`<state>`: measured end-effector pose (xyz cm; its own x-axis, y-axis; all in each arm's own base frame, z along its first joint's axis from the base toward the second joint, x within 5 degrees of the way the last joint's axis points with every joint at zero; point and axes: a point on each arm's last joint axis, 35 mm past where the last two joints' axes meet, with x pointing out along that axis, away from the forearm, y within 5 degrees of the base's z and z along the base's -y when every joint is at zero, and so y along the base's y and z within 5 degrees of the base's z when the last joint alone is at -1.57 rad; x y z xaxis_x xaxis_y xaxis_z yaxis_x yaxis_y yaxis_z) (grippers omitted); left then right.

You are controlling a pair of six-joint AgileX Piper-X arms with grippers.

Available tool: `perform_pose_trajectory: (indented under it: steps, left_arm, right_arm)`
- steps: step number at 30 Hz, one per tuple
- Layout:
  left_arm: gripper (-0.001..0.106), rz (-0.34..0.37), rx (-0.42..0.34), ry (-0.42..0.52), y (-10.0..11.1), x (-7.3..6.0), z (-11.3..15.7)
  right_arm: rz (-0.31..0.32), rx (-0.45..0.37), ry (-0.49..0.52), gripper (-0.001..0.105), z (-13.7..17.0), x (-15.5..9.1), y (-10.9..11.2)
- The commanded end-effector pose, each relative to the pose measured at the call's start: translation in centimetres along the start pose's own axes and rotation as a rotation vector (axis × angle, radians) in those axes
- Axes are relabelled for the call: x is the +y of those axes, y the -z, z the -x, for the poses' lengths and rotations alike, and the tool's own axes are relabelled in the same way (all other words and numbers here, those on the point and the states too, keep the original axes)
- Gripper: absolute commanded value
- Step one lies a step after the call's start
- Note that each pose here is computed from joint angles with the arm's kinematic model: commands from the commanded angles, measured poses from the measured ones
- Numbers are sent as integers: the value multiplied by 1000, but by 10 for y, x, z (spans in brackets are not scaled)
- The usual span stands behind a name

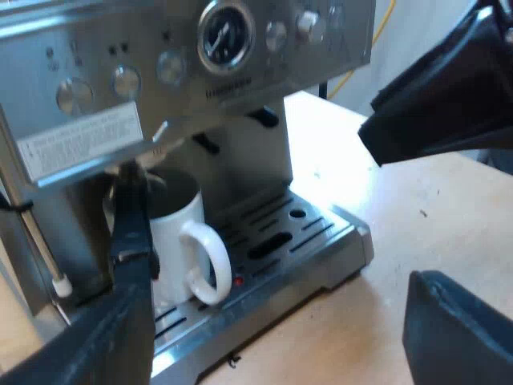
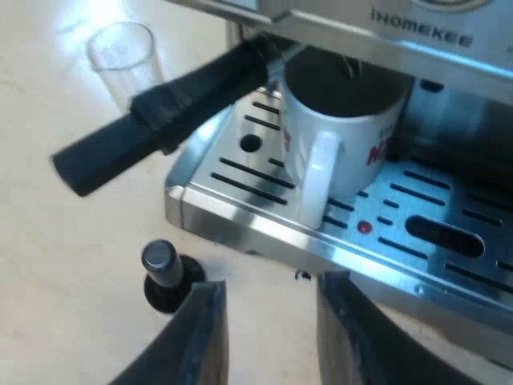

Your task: Place mug into machine

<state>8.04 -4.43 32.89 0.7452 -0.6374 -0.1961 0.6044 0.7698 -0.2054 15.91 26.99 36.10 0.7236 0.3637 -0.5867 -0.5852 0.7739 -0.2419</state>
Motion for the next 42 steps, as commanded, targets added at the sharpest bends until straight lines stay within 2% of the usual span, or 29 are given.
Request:
perform_pose_trajectory:
  steps: [1,10,12,14,16,21,27,29,40,42]
  left_arm:
    - [66,-6,-38,4,-9,-3,5]
    - [66,-17,-68,9,-22,-8,15]
    - [66,-19,-75,10,-25,-9,16]
    - [66,-20,-78,10,-25,-9,17]
    - [66,-20,-78,10,-25,-9,17]
    - [66,-20,-78,10,-25,-9,17]
    - [66,-20,-78,10,-25,-9,17]
    - [66,-21,-80,11,-26,-9,17]
    - [66,-23,-88,12,-27,-9,17]
    - [66,-24,-90,12,-27,-9,17]
  right_arm:
    - [0,-41,14,29,15,-1,-3]
    - [-11,-97,42,27,37,-5,-6]
    - [-15,-103,43,19,39,-6,-7]
    - [-20,-110,49,4,42,-8,-7]
    - [-23,-116,48,0,43,-8,-8]
    - [-30,-131,46,0,43,-8,-10]
    - [-5,-202,29,0,39,-6,-19]
    - [3,-216,25,0,31,-4,-23]
    - [-38,-234,51,0,-13,-14,-31]
    - [-44,-237,29,0,-22,-15,-32]
